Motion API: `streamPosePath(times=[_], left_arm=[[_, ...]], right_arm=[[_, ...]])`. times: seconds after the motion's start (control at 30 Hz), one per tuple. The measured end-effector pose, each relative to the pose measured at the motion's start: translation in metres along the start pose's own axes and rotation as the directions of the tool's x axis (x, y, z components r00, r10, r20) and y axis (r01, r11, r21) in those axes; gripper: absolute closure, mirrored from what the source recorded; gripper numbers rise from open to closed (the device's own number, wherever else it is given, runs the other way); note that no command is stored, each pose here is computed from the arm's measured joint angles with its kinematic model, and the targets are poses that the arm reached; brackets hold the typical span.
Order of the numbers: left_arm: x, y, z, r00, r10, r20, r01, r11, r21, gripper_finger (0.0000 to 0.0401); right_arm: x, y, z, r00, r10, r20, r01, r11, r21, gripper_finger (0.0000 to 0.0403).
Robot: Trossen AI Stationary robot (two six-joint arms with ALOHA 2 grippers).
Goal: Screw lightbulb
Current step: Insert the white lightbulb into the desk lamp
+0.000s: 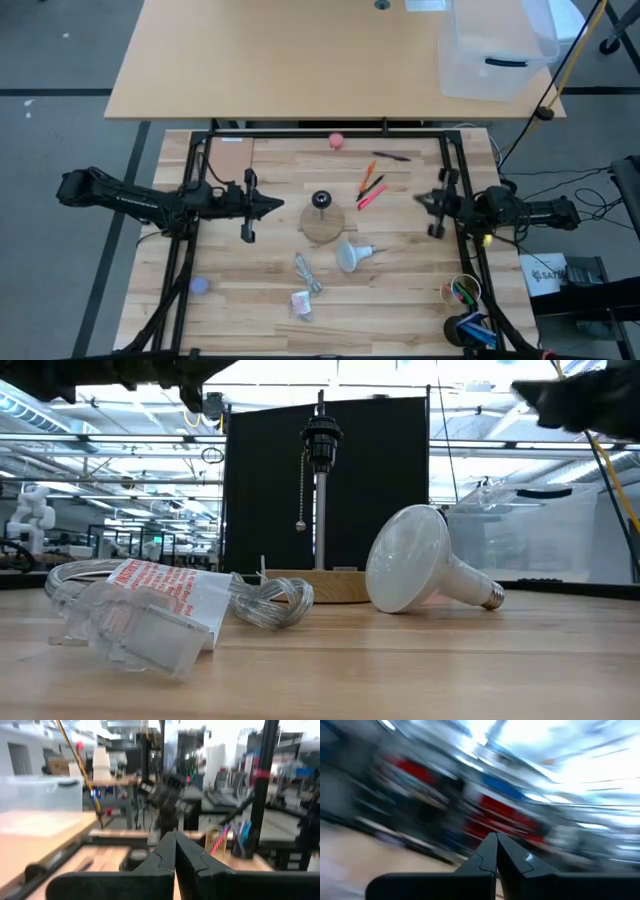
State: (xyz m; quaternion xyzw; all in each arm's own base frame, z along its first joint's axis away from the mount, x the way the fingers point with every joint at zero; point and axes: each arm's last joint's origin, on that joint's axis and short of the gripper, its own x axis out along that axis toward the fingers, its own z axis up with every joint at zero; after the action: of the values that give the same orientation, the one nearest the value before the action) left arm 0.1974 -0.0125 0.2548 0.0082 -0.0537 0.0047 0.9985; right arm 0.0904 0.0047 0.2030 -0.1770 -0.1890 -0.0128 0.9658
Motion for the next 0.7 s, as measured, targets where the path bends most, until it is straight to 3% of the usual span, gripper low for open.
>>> streamPosePath(times=[0.07, 0.13, 0.2, 0.3, 0.4, 0.5, 0.6, 0.7], left_arm=[[0.005, 0.0, -0.004, 0.999, 0.009, -0.042, -0.008, 1.0, 0.004, 0.0401], [0.014, -0.001, -0.004, 0.997, 0.01, -0.072, -0.009, 1.0, 0.009, 0.0401], [0.024, -0.002, -0.003, 0.993, 0.004, -0.118, -0.002, 1.0, 0.019, 0.0401], [0.038, -0.004, 0.0, 0.982, -0.004, -0.188, 0.009, 1.0, 0.026, 0.0401], [0.046, -0.005, 0.003, 0.979, -0.006, -0.204, 0.015, 0.999, 0.045, 0.0401], [0.048, -0.007, 0.001, 0.977, -0.014, -0.212, 0.028, 0.998, 0.065, 0.0401], [0.048, -0.006, 0.002, 0.978, -0.003, -0.208, 0.024, 0.995, 0.099, 0.0401], [0.048, -0.004, 0.002, 0.976, 0.052, -0.211, -0.025, 0.992, 0.127, 0.0401]], right_arm=[[0.0, 0.004, 0.002, 0.99, 0.132, 0.054, -0.139, 0.98, 0.14, 0.0403], [0.0, 0.004, 0.006, 0.976, 0.179, 0.123, -0.194, 0.973, 0.127, 0.0403], [0.0, 0.0, 0.017, 0.964, 0.131, 0.231, -0.168, 0.975, 0.146, 0.0403], [0.0, -0.01, 0.031, 0.94, -0.066, 0.336, -0.058, 0.937, 0.345, 0.0403], [0.008, -0.014, 0.023, 0.959, -0.239, 0.153, 0.129, 0.847, 0.516, 0.0403], [0.019, -0.015, 0.014, 0.949, -0.312, -0.032, 0.268, 0.752, 0.602, 0.0403], [0.032, -0.016, 0.016, 0.955, -0.287, -0.08, 0.267, 0.704, 0.658, 0.0403], [0.052, -0.019, 0.03, 0.979, -0.19, -0.068, 0.185, 0.714, 0.675, 0.0403]])
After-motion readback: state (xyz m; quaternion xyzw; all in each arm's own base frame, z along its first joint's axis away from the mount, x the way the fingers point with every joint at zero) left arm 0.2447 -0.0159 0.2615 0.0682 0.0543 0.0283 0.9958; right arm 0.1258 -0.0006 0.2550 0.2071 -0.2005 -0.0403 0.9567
